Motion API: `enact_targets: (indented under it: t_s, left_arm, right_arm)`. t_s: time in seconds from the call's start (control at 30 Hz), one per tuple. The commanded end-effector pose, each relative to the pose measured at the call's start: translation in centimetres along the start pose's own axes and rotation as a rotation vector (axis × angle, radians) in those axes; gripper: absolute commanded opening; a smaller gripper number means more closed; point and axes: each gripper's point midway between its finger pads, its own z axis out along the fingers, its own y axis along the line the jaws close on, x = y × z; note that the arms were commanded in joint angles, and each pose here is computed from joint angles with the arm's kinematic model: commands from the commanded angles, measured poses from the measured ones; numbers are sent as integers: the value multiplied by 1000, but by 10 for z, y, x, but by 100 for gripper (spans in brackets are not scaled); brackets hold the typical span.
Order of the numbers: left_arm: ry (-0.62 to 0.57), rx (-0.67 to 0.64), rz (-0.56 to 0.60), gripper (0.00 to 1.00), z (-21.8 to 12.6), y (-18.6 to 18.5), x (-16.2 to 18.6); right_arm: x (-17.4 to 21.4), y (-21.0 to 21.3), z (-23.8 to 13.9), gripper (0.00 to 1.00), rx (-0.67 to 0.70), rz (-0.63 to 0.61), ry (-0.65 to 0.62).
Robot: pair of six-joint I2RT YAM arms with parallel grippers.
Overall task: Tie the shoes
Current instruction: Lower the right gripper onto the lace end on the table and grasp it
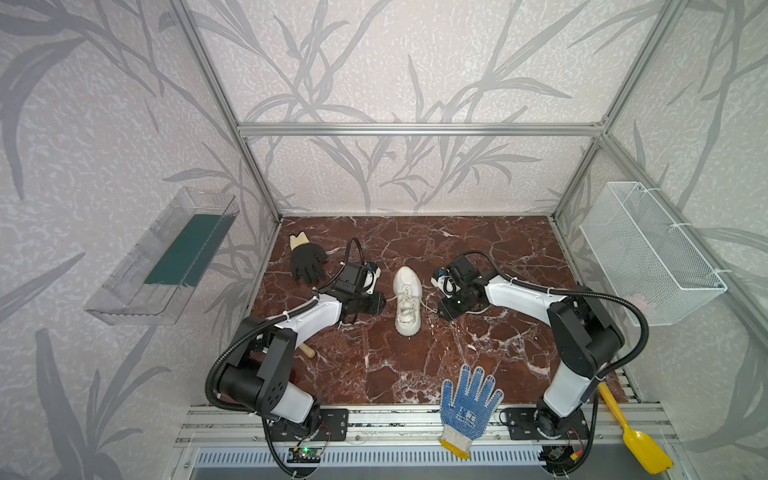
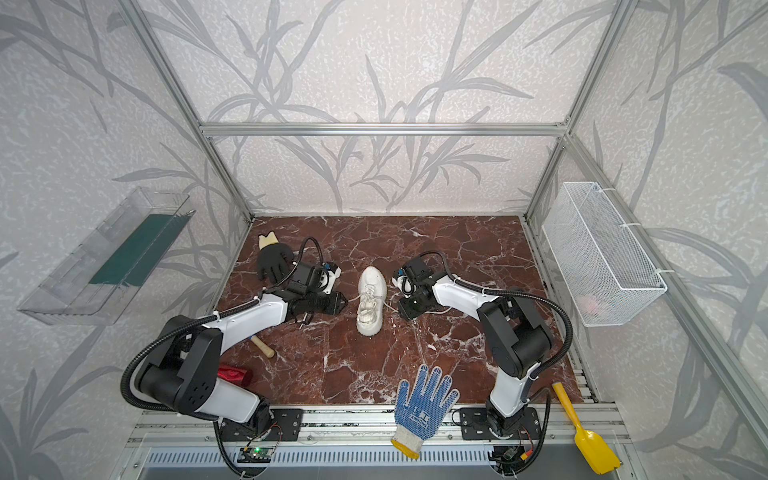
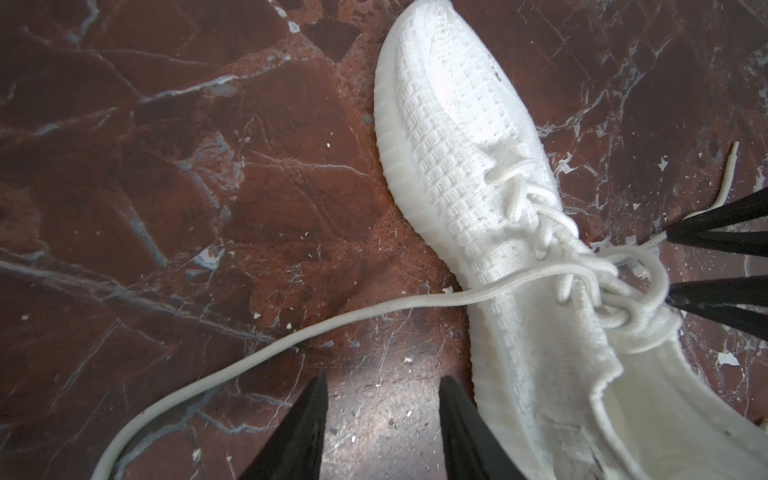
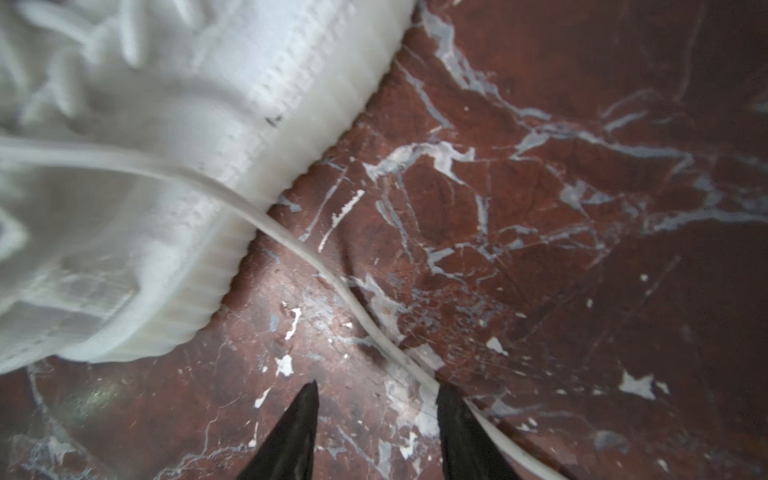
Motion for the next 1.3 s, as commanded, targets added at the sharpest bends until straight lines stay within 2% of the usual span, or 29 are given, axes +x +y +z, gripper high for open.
enact_targets:
  t_s: [0.0, 0.17, 0.3, 0.47, 0.57, 0.8, 0.87, 1.0, 1.17, 1.27]
  left_arm:
    - [11, -23, -17, 47, 2, 4, 6]
    - [-10, -32, -29, 47, -3, 4, 2]
    - [-38, -20, -36, 49, -4, 2, 0]
    - [-56, -17, -48, 50, -1, 3, -2]
    - [-59, -12, -53, 50, 0, 2, -3]
    - [-118, -40, -71, 50, -8, 6, -11]
    - [-144, -50, -64, 51, -13, 6, -14]
    - [-172, -56, -56, 52, -22, 6, -15]
    - [-189, -60, -63, 52, -27, 7, -13]
    - [-188, -66, -71, 52, -29, 7, -14]
  right_arm:
    - [5, -17, -14, 48, 112, 104, 24]
    - [29, -46, -34, 48, 284, 342, 75]
    - [45, -56, -36, 50, 346, 501, 97]
    - [41, -59, -41, 52, 348, 616, 43]
    - [40, -61, -40, 54, 328, 692, 42]
    - [52, -79, -39, 58, 378, 866, 36]
    - [51, -80, -36, 58, 357, 902, 23]
    - [57, -88, -24, 56, 396, 925, 71]
    - [62, -96, -14, 52, 435, 953, 64]
    - [63, -97, -6, 45, 432, 959, 75]
